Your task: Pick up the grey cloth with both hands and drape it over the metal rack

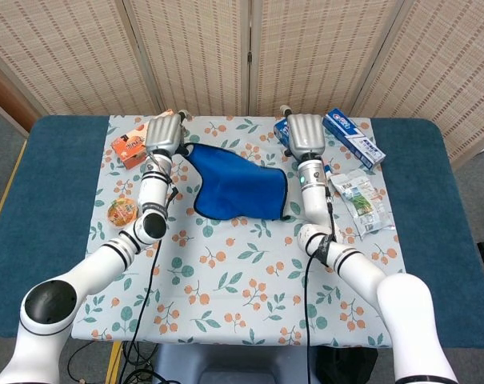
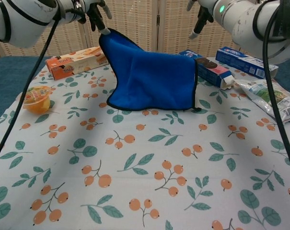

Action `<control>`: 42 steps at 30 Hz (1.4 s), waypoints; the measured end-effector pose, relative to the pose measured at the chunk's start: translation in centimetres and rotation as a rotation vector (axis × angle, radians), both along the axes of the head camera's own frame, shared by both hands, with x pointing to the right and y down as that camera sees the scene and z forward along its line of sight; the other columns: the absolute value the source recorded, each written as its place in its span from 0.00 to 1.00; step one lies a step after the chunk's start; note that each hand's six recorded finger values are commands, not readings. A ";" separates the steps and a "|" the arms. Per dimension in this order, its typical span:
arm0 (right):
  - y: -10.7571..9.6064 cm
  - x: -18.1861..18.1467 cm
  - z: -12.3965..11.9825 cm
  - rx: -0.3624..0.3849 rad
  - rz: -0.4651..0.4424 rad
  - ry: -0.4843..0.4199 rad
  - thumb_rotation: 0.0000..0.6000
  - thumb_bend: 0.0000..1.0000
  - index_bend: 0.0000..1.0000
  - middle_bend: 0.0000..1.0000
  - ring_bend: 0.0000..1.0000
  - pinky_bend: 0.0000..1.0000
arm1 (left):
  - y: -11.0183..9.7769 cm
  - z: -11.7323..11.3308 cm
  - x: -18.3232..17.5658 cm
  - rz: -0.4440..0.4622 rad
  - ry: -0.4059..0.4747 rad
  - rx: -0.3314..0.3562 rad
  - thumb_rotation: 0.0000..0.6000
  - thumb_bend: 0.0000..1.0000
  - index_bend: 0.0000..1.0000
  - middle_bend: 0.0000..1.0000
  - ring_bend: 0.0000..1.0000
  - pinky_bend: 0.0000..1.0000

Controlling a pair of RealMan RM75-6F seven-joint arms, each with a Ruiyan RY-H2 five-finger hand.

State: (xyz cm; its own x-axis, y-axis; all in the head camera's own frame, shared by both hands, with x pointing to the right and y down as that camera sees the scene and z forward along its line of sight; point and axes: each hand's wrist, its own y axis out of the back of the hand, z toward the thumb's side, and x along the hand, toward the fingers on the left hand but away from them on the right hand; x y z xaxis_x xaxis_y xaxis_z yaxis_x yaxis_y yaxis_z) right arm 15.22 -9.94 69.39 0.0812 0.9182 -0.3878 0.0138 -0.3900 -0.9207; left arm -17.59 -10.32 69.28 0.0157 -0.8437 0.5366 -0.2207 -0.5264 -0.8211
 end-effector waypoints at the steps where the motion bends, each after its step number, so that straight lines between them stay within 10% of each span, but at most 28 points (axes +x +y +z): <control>1: 0.0 0.1 0.0 0.001 0.001 0.001 1.00 0.08 0.11 0.79 0.77 0.88 | 0.0 0.0 0.0 -0.002 0.001 -0.003 1.00 0.23 0.10 0.30 0.27 0.70; 8: -0.1 0.8 -0.4 0.010 0.007 -0.010 1.00 0.06 0.10 0.78 0.76 0.88 | -0.3 -0.7 -0.7 -0.037 0.019 0.003 1.00 0.14 0.05 0.04 0.01 0.19; 13: 0.0 1.4 -0.7 0.018 0.001 -0.005 1.00 0.06 0.10 0.78 0.76 0.88 | -0.1 -0.6 -1.2 -0.039 -0.003 -0.012 1.00 0.03 0.01 0.00 0.00 0.01; 25: 0.0 3.3 -2.1 0.040 -0.004 0.007 1.00 0.04 0.10 0.78 0.75 0.88 | 1.3 -0.6 -1.1 0.003 -0.057 -0.088 1.00 0.00 0.00 0.00 0.00 0.00; 42: 1.1 7.1 -3.1 0.039 -0.028 0.053 1.00 0.04 0.10 0.78 0.75 0.88 | 2.7 -1.1 -0.4 0.014 0.112 -0.218 1.00 0.00 0.00 0.00 0.00 0.00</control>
